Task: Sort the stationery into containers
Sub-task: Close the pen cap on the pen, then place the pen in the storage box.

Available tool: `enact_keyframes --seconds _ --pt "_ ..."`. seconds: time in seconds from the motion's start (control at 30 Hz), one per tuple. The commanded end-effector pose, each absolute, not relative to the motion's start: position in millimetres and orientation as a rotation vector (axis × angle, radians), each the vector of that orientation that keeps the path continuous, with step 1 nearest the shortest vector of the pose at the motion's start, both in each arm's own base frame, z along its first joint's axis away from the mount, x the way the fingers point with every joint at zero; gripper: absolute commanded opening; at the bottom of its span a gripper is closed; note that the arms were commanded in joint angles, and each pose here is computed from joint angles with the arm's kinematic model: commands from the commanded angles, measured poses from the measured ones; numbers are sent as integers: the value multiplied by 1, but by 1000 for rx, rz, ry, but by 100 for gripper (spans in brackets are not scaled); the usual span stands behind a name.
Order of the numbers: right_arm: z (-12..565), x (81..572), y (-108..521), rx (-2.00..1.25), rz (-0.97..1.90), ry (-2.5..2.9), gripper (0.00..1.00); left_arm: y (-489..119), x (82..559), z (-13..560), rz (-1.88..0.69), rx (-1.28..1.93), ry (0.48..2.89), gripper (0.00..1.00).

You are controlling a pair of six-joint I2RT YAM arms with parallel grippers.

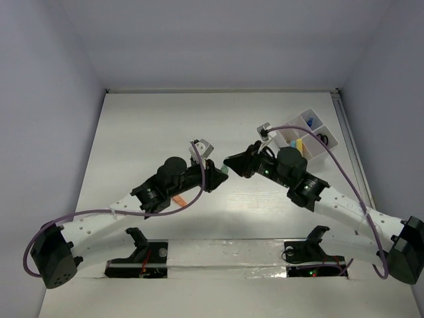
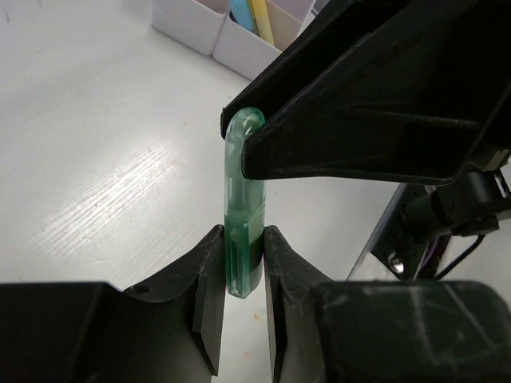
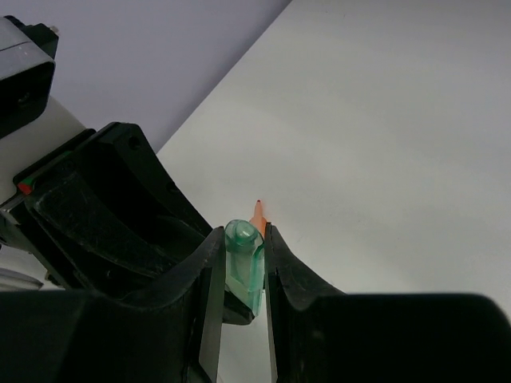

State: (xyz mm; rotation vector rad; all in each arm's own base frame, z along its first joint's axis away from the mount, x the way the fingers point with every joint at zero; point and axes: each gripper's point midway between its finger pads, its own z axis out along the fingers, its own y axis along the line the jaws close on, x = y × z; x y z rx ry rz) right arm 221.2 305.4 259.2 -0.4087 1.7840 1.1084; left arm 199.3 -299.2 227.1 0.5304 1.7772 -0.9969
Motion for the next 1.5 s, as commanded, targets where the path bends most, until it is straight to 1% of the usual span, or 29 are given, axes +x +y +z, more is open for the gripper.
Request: enact_keyframes --seconds 0.0,0.27,0.47,0.57,0.67,0.73,0.8,0.83,0.87,0.93,0.97,1.0,1.1,1.17,1.2,1.3,1.4,1.47 --pt "106 119 291 -601 1155 2394 0 -257 206 485 -1182 228 976 0" --pt "65 91 295 -620 1142 2492 0 -257 209 501 -1189 232 972 0" --pt "63 88 299 -602 1159 2481 0 -246 212 511 -1180 202 957 0" --pt "73 91 296 -560 1162 2446 0 -241 213 507 -1172 189 967 0" --pt "88 94 295 -511 1188 2402 0 -243 203 494 -1215 216 975 0" --pt "107 99 299 -496 1212 2348 0 -251 197 469 -1263 259 1017 0" --pt "134 104 303 -491 1247 2258 0 -258 200 432 -1283 256 1103 0" --pt "150 107 306 -496 1264 2221 7 -256 198 425 -1287 252 1112 0" --pt "154 110 303 -497 1251 2219 9 -255 201 412 -1279 232 1146 0" --pt "177 114 305 -495 1276 2166 19 -250 203 388 -1257 203 1194 0" --pt "180 114 304 -511 1288 2160 26 -249 203 375 -1256 195 1220 0" --pt "184 113 304 -519 1292 2155 36 -244 200 376 -1256 188 1211 0" --pt "199 112 302 -541 1307 2119 53 -242 198 362 -1253 182 1242 0" --pt "213 118 299 -525 1324 2073 59 -244 195 355 -1269 195 1254 0" --pt "225 118 299 -539 1344 2039 65 -246 194 347 -1276 201 1268 0" --pt "250 127 298 -553 1362 1959 71 -251 189 333 -1311 228 1291 0" --pt "268 142 292 -567 1339 1896 72 -257 176 326 -1370 287 1292 0" --pt "292 154 286 -587 1344 1816 72 -261 166 319 -1408 341 1297 0"
